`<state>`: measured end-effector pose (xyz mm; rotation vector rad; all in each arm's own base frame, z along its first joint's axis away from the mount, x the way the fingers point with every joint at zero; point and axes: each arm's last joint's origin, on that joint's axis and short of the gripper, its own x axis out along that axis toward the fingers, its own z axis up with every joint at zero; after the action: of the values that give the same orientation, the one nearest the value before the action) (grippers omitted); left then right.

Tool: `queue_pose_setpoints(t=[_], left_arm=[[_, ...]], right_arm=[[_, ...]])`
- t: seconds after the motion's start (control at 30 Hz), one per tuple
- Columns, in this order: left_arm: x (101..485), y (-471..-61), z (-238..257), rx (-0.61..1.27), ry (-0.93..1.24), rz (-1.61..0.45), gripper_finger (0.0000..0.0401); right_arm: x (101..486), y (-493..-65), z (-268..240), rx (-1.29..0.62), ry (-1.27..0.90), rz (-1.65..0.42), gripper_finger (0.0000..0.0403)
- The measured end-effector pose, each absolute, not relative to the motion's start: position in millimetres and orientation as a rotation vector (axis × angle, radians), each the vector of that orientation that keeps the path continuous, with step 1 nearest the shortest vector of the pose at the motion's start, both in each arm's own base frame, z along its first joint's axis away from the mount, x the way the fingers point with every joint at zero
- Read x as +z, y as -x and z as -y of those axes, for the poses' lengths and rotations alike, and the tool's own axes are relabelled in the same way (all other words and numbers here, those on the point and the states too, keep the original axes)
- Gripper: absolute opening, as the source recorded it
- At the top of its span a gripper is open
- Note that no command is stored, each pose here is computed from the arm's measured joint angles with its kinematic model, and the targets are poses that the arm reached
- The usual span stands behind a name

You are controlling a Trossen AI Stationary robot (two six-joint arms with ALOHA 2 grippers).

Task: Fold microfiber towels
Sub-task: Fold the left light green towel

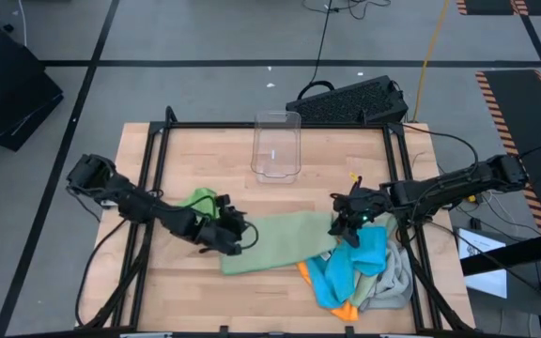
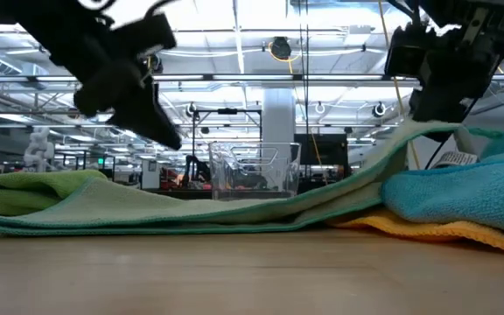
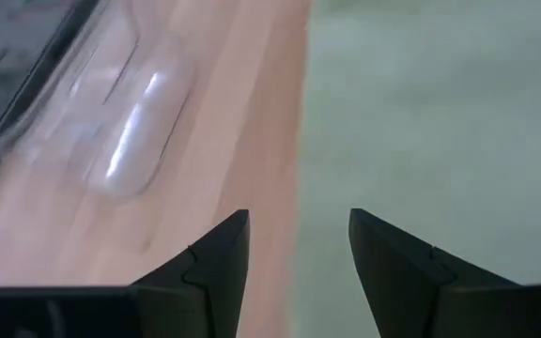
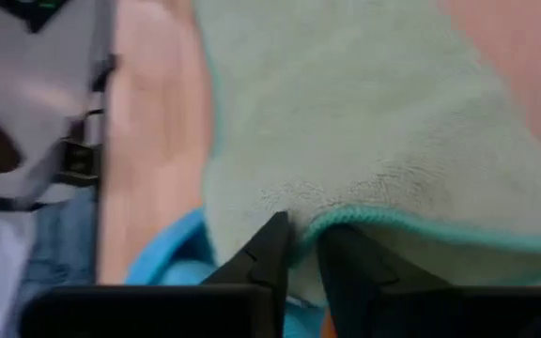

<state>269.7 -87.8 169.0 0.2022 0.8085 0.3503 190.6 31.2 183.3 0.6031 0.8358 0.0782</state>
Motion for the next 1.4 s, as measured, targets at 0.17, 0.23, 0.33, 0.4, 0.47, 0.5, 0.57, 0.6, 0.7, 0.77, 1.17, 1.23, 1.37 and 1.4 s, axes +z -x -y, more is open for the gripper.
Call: queue_pose_setpoints(t=[0.17, 0.23, 0.33, 0.4, 0.47, 0.5, 0.57, 0.6, 0.7, 0.77, 1.17, 1.23, 1.37, 1.4], left_arm=[[173, -256, 72, 0.378, -0.121, -0.936, 0.0186], [177, -251, 67, 0.378, -0.068, -0.971, 0.0186], [183, -245, 60, 0.369, -0.012, -1.011, 0.0186], [184, -243, 55, 0.380, 0.015, -1.039, 0.0187], [185, -242, 48, 0.404, 0.055, -1.044, 0.0188], [185, -242, 45, 0.404, 0.072, -1.057, 0.0190], [184, -243, 38, 0.390, 0.118, -1.087, 0.0200], [184, -244, 35, 0.379, 0.145, -1.094, 0.0206], [184, -245, 29, 0.332, 0.184, -1.116, 0.0227], [184, -245, 27, 0.290, 0.175, -1.133, 0.0239], [176, -237, 27, 0.166, 0.217, -1.240, 0.0217], [171, -234, 25, 0.169, 0.225, -1.255, 0.0204], [166, -235, 24, 0.138, 0.256, -1.228, 0.0187], [165, -236, 24, 0.119, 0.261, -1.218, 0.0185]], right_arm=[[181, -185, -32, 0.123, -0.630, -0.908, 0.0117], [184, -183, -32, 0.136, -0.636, -0.896, 0.0132], [190, -177, -30, 0.111, -0.620, -0.870, 0.0142], [195, -173, -27, 0.065, -0.580, -0.824, 0.0143], [200, -169, -23, 0.019, -0.527, -0.774, 0.0143], [202, -167, -21, -0.008, -0.499, -0.749, 0.0143], [206, -163, -18, -0.076, -0.439, -0.697, 0.0143], [208, -163, -17, -0.109, -0.411, -0.674, 0.0143], [209, -162, -14, -0.159, -0.333, -0.650, 0.0143], [209, -163, -14, -0.150, -0.293, -0.650, 0.0143], [178, -178, -19, -0.012, -0.237, -0.547, 0.0144], [177, -180, -19, -0.006, -0.240, -0.509, 0.0144], [175, -184, -20, 0.021, -0.234, -0.491, 0.0144], [175, -186, -21, 0.025, -0.231, -0.481, 0.0144]])
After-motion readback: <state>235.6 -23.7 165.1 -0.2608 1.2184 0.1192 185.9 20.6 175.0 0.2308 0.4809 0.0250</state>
